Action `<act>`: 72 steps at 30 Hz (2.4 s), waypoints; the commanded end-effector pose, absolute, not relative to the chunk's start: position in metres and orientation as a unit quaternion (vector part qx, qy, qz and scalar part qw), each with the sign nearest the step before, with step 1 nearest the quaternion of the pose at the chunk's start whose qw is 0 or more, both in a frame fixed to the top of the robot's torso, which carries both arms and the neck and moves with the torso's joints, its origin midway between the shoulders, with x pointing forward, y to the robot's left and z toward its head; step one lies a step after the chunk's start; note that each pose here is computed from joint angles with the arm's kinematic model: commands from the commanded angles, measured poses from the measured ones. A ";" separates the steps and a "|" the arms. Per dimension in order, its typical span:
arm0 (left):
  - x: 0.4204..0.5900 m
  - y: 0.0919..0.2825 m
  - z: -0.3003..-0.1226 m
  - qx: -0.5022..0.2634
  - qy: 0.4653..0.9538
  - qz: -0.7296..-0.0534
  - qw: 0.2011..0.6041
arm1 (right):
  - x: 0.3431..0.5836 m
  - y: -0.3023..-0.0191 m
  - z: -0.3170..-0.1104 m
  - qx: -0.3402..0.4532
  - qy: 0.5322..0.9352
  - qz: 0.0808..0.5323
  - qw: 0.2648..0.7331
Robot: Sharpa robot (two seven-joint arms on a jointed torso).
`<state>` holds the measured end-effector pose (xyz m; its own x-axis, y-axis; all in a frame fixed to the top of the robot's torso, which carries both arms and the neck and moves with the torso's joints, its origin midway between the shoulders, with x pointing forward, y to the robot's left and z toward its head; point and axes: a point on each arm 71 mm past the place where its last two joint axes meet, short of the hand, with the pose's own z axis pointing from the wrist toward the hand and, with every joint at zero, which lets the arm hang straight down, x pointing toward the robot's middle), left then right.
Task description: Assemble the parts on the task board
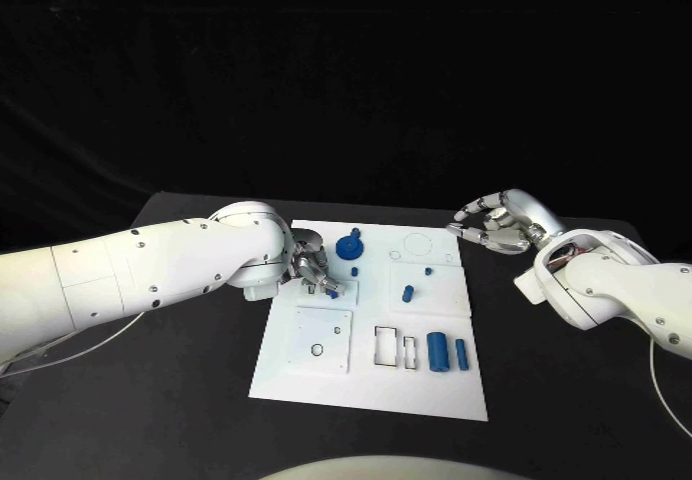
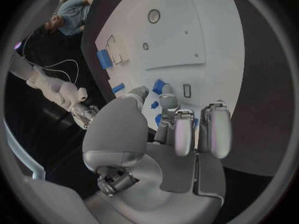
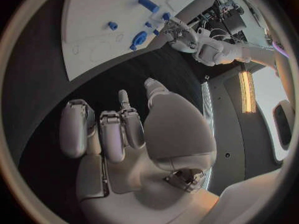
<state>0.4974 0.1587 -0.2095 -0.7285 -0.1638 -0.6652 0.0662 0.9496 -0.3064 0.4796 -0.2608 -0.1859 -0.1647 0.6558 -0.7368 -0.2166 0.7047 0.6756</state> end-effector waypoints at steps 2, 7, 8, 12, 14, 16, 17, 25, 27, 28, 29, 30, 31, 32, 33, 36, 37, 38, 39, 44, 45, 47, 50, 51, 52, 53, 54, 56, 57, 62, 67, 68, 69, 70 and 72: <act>0.497 0.157 -0.211 -0.014 0.920 -0.151 0.362 | 0.479 -0.259 -0.186 0.156 0.682 0.350 0.623; 0.498 0.157 -0.211 -0.013 0.919 -0.149 0.366 | 0.479 -0.259 -0.186 0.155 0.682 0.350 0.623; 0.498 0.157 -0.211 -0.014 0.919 -0.148 0.366 | 0.479 -0.259 -0.186 0.155 0.682 0.350 0.623; 0.499 0.157 -0.212 -0.014 0.918 -0.147 0.367 | 0.479 -0.259 -0.186 0.155 0.682 0.350 0.623; 0.499 0.156 -0.213 -0.014 0.918 -0.147 0.368 | 0.479 -0.259 -0.186 0.155 0.682 0.351 0.623; 0.499 0.156 -0.213 -0.015 0.918 -0.147 0.368 | 0.479 -0.259 -0.186 0.155 0.682 0.351 0.622; 0.499 0.156 -0.213 -0.015 0.918 -0.147 0.368 | 0.479 -0.259 -0.186 0.155 0.682 0.351 0.622; 0.500 0.155 -0.213 -0.020 0.917 -0.150 0.369 | 0.479 -0.259 -0.186 0.155 0.683 0.351 0.622; 0.500 0.155 -0.213 -0.021 0.917 -0.151 0.369 | 0.479 -0.259 -0.186 0.154 0.683 0.351 0.622; 0.500 0.155 -0.213 -0.021 0.917 -0.152 0.368 | 0.479 -0.259 -0.186 0.154 0.683 0.351 0.622; 0.500 0.154 -0.213 -0.022 0.917 -0.152 0.368 | 0.479 -0.258 -0.186 0.154 0.683 0.351 0.621; 0.500 0.154 -0.213 -0.023 0.917 -0.153 0.369 | 0.479 -0.258 -0.186 0.154 0.683 0.351 0.621; 0.500 0.154 -0.213 -0.023 0.917 -0.153 0.368 | 0.479 -0.258 -0.186 0.154 0.683 0.351 0.621; 0.500 0.154 -0.213 -0.024 0.917 -0.154 0.368 | 0.479 -0.258 -0.186 0.154 0.683 0.351 0.621; 0.500 0.154 -0.213 -0.025 0.916 -0.155 0.368 | 0.479 -0.258 -0.186 0.154 0.683 0.351 0.621; 0.499 0.153 -0.214 -0.028 0.916 -0.158 0.368 | 0.479 -0.258 -0.187 0.154 0.684 0.351 0.621; 0.499 0.153 -0.214 -0.029 0.916 -0.159 0.368 | 0.479 -0.258 -0.187 0.154 0.684 0.351 0.621; 0.499 0.153 -0.214 -0.029 0.916 -0.160 0.368 | 0.479 -0.258 -0.187 0.154 0.684 0.351 0.621; 0.499 0.153 -0.214 -0.030 0.916 -0.160 0.368 | 0.479 -0.258 -0.187 0.154 0.684 0.351 0.621; 0.499 0.153 -0.214 -0.034 0.915 -0.164 0.368 | 0.479 -0.258 -0.187 0.154 0.684 0.351 0.621; 0.499 0.153 -0.214 -0.034 0.915 -0.164 0.368 | 0.479 -0.258 -0.187 0.154 0.684 0.351 0.621; 0.499 0.153 -0.213 -0.036 0.914 -0.166 0.368 | 0.479 -0.258 -0.187 0.154 0.684 0.351 0.620; 0.499 0.152 -0.213 -0.038 0.913 -0.168 0.369 | 0.479 -0.258 -0.187 0.153 0.685 0.351 0.620; 0.499 0.152 -0.213 -0.040 0.913 -0.169 0.370 | 0.479 -0.258 -0.187 0.153 0.685 0.351 0.620; 0.499 0.152 -0.213 -0.041 0.912 -0.170 0.370 | 0.479 -0.258 -0.187 0.153 0.685 0.351 0.620; 0.499 0.152 -0.213 -0.042 0.912 -0.170 0.371 | 0.479 -0.258 -0.187 0.153 0.685 0.351 0.620; 0.499 0.152 -0.213 -0.042 0.912 -0.171 0.371 | 0.479 -0.258 -0.187 0.153 0.685 0.351 0.620; 0.499 0.152 -0.213 -0.044 0.911 -0.172 0.372 | 0.479 -0.258 -0.187 0.153 0.685 0.351 0.620; 0.499 0.152 -0.213 -0.045 0.911 -0.173 0.372 | 0.479 -0.258 -0.187 0.153 0.685 0.351 0.620; 0.499 0.152 -0.212 -0.049 0.910 -0.175 0.372 | 0.479 -0.258 -0.187 0.153 0.686 0.351 0.619; 0.499 0.153 -0.212 -0.053 0.910 -0.177 0.371 | 0.479 -0.258 -0.188 0.153 0.686 0.351 0.619; 0.499 0.154 -0.212 -0.055 0.910 -0.178 0.371 | 0.479 -0.259 -0.188 0.153 0.686 0.351 0.619; 0.500 0.154 -0.212 -0.056 0.910 -0.178 0.371 | 0.479 -0.259 -0.188 0.153 0.686 0.351 0.619; 0.500 0.154 -0.212 -0.056 0.910 -0.178 0.371 | 0.479 -0.259 -0.188 0.153 0.686 0.351 0.619; 0.500 0.154 -0.212 -0.058 0.910 -0.179 0.370 | 0.479 -0.259 -0.188 0.153 0.686 0.351 0.619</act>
<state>0.5009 0.1580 -0.2126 -0.7150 -0.2163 -0.6648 0.0279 0.9413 -0.3363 0.4797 -0.2601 -0.1868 -0.1724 0.6531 -0.7374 -0.2166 0.7051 0.6752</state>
